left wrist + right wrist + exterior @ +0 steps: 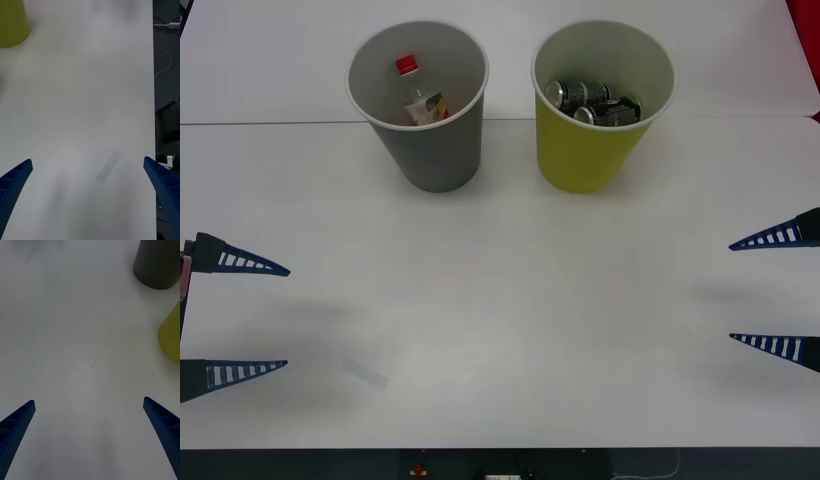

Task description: Put the can into the green bin and the plastic bottle into the gray bin

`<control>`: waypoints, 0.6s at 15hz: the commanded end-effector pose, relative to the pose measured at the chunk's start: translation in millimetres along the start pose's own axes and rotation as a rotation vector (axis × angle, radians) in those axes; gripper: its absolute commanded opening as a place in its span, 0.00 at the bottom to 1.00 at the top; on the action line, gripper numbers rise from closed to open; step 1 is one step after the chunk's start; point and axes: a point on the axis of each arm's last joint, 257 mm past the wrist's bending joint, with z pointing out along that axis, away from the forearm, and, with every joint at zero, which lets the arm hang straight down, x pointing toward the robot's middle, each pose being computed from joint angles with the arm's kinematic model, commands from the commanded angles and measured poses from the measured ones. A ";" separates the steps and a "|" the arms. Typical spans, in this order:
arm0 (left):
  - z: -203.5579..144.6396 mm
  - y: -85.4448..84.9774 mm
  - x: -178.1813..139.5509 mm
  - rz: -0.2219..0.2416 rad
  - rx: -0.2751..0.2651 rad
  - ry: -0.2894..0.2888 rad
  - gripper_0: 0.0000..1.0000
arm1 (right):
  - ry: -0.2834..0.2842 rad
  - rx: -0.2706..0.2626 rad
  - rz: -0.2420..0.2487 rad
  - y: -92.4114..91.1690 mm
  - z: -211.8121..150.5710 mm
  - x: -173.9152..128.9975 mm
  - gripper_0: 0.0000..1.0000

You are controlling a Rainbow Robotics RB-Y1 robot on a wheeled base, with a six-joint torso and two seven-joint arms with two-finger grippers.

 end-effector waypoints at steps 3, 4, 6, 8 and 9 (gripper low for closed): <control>-3.8 8.6 1.2 0.018 -0.016 0.025 1.00 | 0.000 0.000 0.000 0.0 0.0 0.0 1.00; -2.7 13.6 0.1 0.021 -0.035 0.021 1.00 | 0.000 0.000 0.000 0.0 0.0 0.0 1.00; -0.9 15.0 0.8 0.016 -0.043 0.018 1.00 | 0.000 0.000 0.000 0.0 0.0 0.0 1.00; -0.9 16.8 0.2 0.015 -0.051 0.015 1.00 | 0.000 0.000 0.000 0.0 0.0 0.0 1.00; -1.4 17.7 0.0 0.016 -0.053 0.015 1.00 | 0.000 0.000 0.000 0.0 0.0 0.0 1.00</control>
